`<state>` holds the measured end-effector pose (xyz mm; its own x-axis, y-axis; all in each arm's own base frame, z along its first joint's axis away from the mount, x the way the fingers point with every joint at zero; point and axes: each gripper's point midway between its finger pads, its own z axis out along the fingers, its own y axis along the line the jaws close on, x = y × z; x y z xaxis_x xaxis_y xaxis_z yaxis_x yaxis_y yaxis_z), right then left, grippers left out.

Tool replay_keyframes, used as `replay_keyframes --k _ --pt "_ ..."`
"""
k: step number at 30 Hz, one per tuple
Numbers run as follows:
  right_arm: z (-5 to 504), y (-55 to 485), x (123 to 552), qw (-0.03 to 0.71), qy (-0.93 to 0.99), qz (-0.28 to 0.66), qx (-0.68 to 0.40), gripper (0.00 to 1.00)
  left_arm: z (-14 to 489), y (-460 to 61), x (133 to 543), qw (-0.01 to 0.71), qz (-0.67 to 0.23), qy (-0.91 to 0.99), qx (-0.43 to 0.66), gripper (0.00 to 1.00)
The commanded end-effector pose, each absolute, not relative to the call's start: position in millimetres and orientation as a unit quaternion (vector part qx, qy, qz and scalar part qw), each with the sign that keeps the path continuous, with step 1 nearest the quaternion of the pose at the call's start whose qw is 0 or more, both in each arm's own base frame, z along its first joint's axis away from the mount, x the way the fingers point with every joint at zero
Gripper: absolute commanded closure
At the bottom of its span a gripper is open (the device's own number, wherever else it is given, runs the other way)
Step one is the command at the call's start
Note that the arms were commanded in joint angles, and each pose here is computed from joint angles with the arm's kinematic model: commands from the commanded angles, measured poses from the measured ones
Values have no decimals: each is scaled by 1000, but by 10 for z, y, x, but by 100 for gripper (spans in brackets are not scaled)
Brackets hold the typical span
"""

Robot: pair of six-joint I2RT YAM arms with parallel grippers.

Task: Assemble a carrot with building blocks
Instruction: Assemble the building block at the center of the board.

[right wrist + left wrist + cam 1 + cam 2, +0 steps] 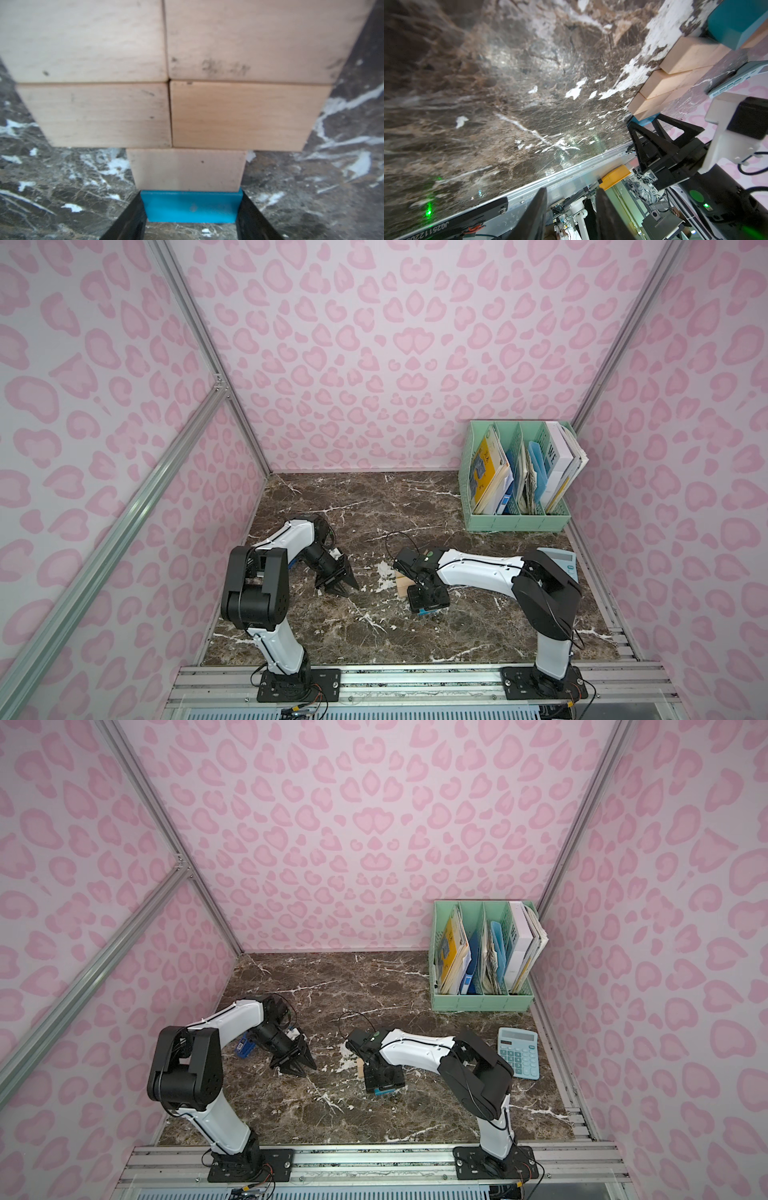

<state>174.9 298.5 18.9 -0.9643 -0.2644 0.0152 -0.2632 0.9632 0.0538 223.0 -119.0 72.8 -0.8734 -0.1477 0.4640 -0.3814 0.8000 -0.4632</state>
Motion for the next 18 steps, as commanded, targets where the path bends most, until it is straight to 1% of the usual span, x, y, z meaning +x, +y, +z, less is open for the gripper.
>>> replay_keyframes --k 1,3,5,7,10,11,12,14,16,17,18 --pt "191 3002 1759 11 -990 -27 138 38 738 -1194 2224 210 283 -925 145 60" --pt "194 3015 1746 13 -989 -31 141 35 728 -1191 2219 211 282 -924 146 60" --pt "194 3008 1730 17 -989 -32 141 30 723 -1191 2216 212 282 -924 147 60" --pt "196 2985 1720 18 -990 -28 137 20 717 -1192 2217 211 282 -924 147 60" --pt "223 2999 1707 19 -990 -36 136 10 701 -1194 2221 212 283 -923 150 60" --pt "255 3002 1695 21 -990 -39 134 2 697 -1198 2219 213 283 -923 150 60" --pt "333 3023 1684 20 -990 -49 134 1 697 -1198 2221 213 283 -923 150 60" --pt "604 3058 1714 1 -988 -75 132 1 697 -1190 2235 211 281 -924 148 60" --pt "1108 2986 1940 -56 -984 -123 113 1 728 -1189 2301 201 282 -927 143 59" --pt "1360 2881 2121 -87 -980 -151 95 1 751 -1196 2344 194 285 -929 138 56" --pt "1654 2700 2369 -124 -972 -189 71 1 803 -1217 2422 180 294 -930 130 50"
